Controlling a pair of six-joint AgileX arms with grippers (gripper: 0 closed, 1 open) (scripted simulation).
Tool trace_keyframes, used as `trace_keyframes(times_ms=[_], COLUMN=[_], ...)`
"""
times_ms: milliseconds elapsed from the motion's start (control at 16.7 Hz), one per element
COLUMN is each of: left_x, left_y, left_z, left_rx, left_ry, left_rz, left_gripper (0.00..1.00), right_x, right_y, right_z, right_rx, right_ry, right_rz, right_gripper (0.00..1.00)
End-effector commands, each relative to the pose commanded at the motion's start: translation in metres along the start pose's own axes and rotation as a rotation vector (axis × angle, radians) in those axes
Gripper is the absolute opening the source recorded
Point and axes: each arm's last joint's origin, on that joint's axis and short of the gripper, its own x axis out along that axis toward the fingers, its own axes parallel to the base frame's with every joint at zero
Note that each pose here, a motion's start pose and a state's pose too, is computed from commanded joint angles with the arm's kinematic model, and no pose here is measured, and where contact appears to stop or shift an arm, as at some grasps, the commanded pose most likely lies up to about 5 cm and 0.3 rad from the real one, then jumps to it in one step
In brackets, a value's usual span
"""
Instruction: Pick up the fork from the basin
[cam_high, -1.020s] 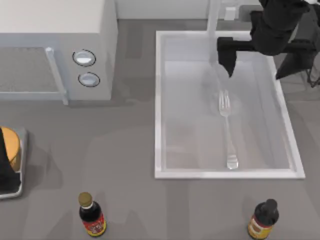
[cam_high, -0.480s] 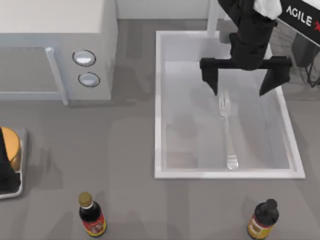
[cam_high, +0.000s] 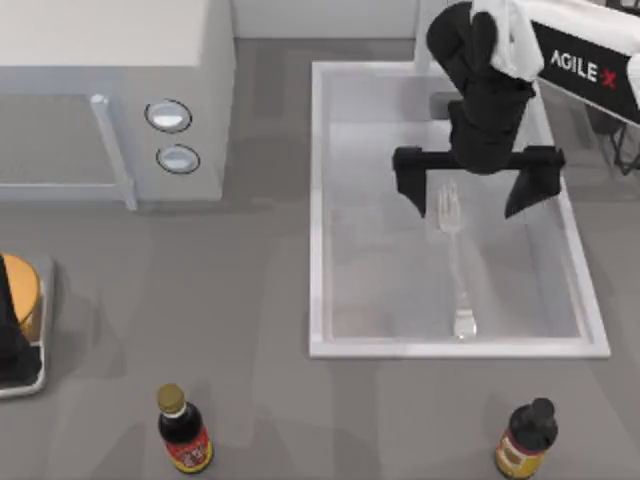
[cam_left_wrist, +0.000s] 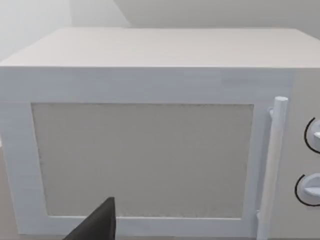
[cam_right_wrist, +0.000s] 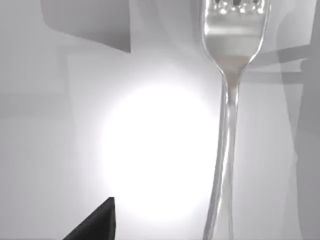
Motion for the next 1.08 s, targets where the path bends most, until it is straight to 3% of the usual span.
trace_keyframes(times_ms=[360,660,1080], left_x=[0.0,0.0,0.0], left_y=[0.0,0.0,0.0], left_z=[0.0,0.0,0.0], left_rx=[0.0,0.0,0.0], left_ry=[0.0,0.0,0.0], left_rz=[0.0,0.0,0.0], left_gripper=[1.0,1.0,1.0], right_x=[0.086,0.091,0.091], right_y=[0.0,0.0,0.0], right_z=[-0.005,-0.006,-0.006], right_rx=[-0.003,-0.003,-0.003], right_ry=[-0.004,0.0,0.0], right_rz=[0.001,0.0,0.0], right_gripper=[1.0,1.0,0.47])
